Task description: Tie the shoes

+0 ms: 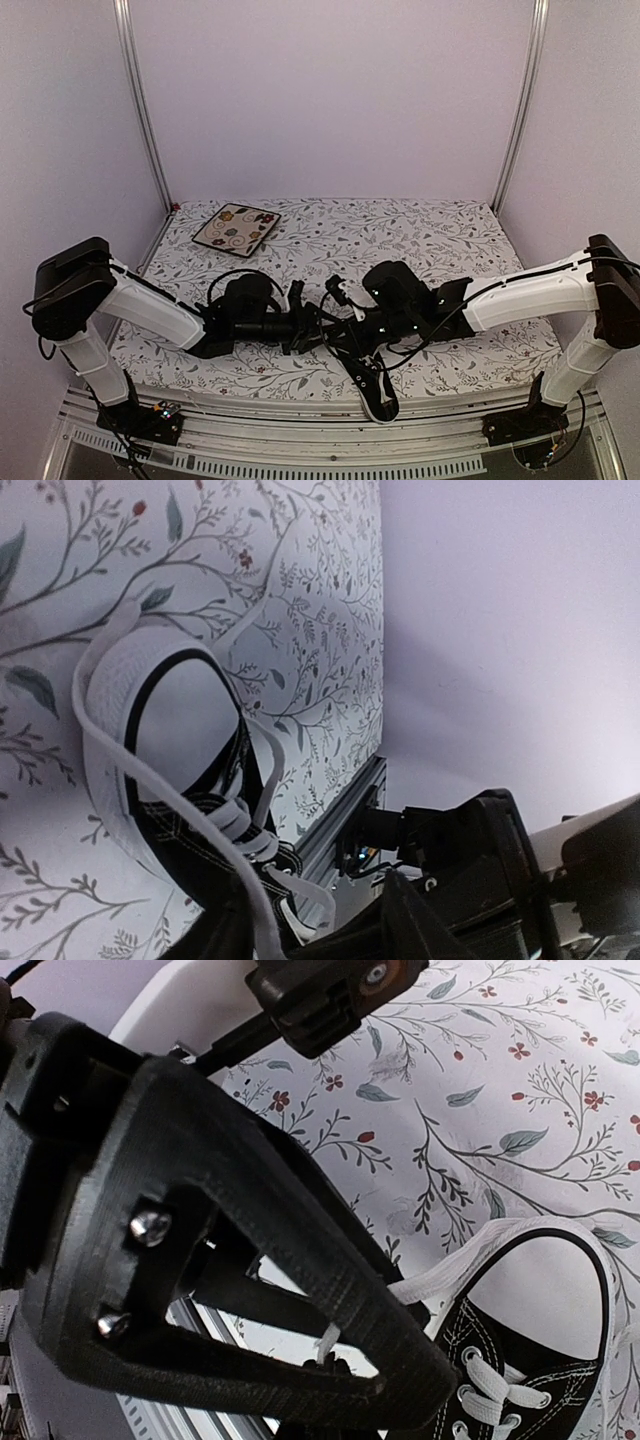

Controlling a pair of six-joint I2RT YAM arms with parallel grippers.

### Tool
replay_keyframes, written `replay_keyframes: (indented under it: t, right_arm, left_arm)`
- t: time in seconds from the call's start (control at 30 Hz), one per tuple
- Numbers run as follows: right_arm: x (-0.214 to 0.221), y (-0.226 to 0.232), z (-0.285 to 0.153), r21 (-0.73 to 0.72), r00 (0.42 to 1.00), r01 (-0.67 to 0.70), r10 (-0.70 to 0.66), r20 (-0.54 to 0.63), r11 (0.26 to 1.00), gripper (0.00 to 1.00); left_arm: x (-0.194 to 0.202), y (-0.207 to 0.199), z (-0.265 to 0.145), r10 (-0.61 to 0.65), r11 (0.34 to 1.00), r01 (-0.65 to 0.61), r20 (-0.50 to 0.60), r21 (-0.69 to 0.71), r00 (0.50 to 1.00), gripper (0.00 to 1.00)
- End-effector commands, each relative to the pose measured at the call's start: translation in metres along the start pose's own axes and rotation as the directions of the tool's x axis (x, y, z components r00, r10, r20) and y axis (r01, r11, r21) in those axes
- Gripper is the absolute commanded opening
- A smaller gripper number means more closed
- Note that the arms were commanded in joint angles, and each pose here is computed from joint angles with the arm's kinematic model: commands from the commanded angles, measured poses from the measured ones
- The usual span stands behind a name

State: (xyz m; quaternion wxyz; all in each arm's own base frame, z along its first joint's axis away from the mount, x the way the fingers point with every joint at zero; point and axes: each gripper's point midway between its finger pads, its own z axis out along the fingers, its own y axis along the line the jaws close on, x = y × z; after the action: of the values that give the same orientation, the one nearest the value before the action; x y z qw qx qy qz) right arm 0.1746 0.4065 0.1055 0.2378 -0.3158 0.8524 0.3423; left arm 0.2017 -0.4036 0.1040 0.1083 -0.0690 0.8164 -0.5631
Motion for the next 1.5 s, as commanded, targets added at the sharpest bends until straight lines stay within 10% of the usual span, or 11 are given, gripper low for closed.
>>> replay_keyframes:
  t: [0.0,0.13,0.27,0.63,0.9,1.13,1.47]
  right_arm:
    - [-0.006,0.014,-0.007,-0.05,0.999,0.019,-0.018,0.038,0.999,0.02]
    - [-0.001,0.017,-0.009,-0.047,0.999,0.035,-0.033,0.036,0.998,0.02]
    - [-0.008,0.014,-0.021,-0.012,0.997,0.026,-0.025,0.068,1.0,0.04]
    - [-0.043,-0.063,-0.086,0.279,0.965,-0.17,0.103,0.241,0.945,0.67]
    - [-0.032,-0.152,-0.115,0.451,0.89,-0.439,0.309,0.335,0.777,0.76]
    - [-0.006,-0.206,-0.093,0.61,0.863,-0.495,0.431,0.263,0.619,0.77]
    - [0.01,-0.223,-0.048,0.647,0.852,-0.48,0.49,0.182,0.593,0.74]
  left_arm:
    - [0.004,-0.013,0.005,0.012,0.999,-0.011,-0.004,0.043,1.0,0.29]
    - [0.002,-0.014,0.006,0.017,0.999,-0.017,0.002,0.05,1.0,0.01]
    - [-0.004,-0.025,0.005,0.08,0.994,-0.082,0.028,0.079,0.996,0.0]
    - [-0.016,-0.099,0.002,0.55,0.828,-0.557,0.102,0.062,0.829,0.0]
    - [-0.012,-0.097,-0.008,0.697,0.716,-0.697,0.096,-0.041,0.71,0.0]
    - [-0.012,-0.076,-0.006,0.68,0.732,-0.674,0.057,-0.097,0.731,0.0]
    - [-0.007,-0.069,-0.011,0.651,0.758,-0.646,0.057,-0.086,0.757,0.0]
